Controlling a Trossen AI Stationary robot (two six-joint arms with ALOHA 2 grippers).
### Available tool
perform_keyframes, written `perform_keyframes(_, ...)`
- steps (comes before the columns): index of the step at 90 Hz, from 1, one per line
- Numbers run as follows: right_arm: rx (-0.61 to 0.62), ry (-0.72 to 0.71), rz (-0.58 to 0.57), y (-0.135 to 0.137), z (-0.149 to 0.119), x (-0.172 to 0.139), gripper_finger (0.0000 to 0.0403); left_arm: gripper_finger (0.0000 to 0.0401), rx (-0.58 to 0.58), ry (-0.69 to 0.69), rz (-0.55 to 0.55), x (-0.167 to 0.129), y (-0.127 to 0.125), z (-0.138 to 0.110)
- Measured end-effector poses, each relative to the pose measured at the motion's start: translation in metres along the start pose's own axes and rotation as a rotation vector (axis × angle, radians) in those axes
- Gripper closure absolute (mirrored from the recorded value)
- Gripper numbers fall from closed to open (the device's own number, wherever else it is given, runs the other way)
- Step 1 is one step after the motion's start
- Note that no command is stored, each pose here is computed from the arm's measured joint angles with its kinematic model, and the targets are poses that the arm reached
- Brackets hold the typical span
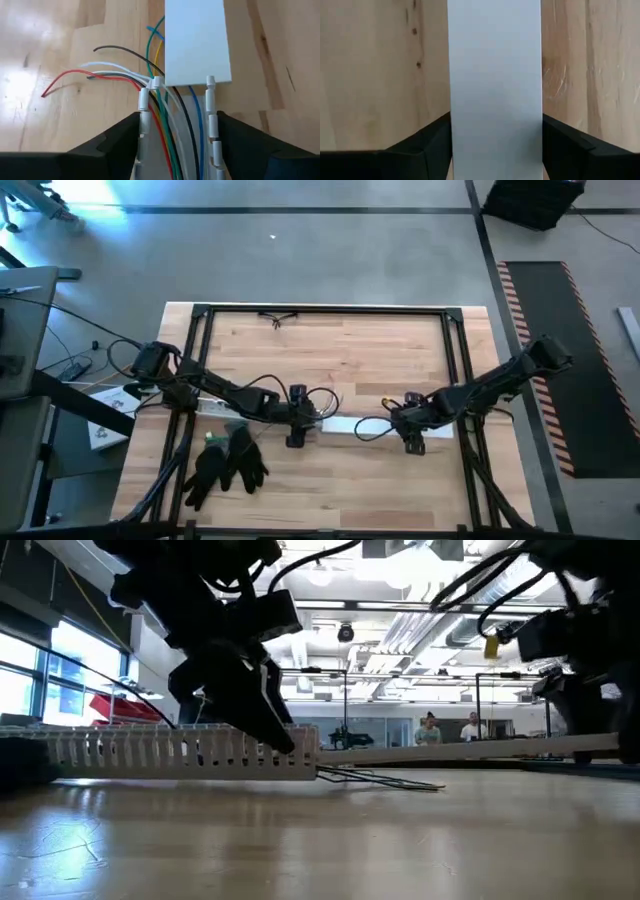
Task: Ziptie cables
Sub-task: Close the white cable duct
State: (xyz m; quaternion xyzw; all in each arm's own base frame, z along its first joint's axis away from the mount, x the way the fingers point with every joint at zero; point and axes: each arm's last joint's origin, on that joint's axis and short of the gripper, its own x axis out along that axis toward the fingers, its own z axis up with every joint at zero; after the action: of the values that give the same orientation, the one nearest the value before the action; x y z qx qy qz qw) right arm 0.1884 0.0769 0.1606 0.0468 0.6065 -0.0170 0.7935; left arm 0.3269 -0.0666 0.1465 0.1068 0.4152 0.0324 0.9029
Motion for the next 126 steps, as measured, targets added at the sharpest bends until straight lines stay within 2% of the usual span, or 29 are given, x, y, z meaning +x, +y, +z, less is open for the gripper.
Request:
perform_keyframes(21,0.009,-0.005,-0.046,0.006,-0.006,-0.002,0.0171,0.0241,-0.003,0.012,-0.001,0.0,0.0,-0.001)
perform_keyframes(58,0.042,-0.093,-0.075,0.006,-0.008,-0.014,0.0171,0.0248,-0.026,0.017,0.015,0.0,0.001,-0.002)
perform_keyframes(70,0.044,-0.095,-0.078,0.006,-0.008,-0.014,0.0171,0.0229,-0.03,0.017,0.005,0.0,0.001,-0.002)
perform_keyframes(98,0.045,-0.098,-0.076,0.006,-0.008,-0.014,0.0171,0.0134,-0.019,0.017,-0.004,-0.004,0.004,0.0)
perform_keyframes(126,0.053,-0.1,-0.072,0.006,-0.008,-0.014,0.0171,0.0126,0.002,-0.015,-0.01,-0.004,0.004,0.003)
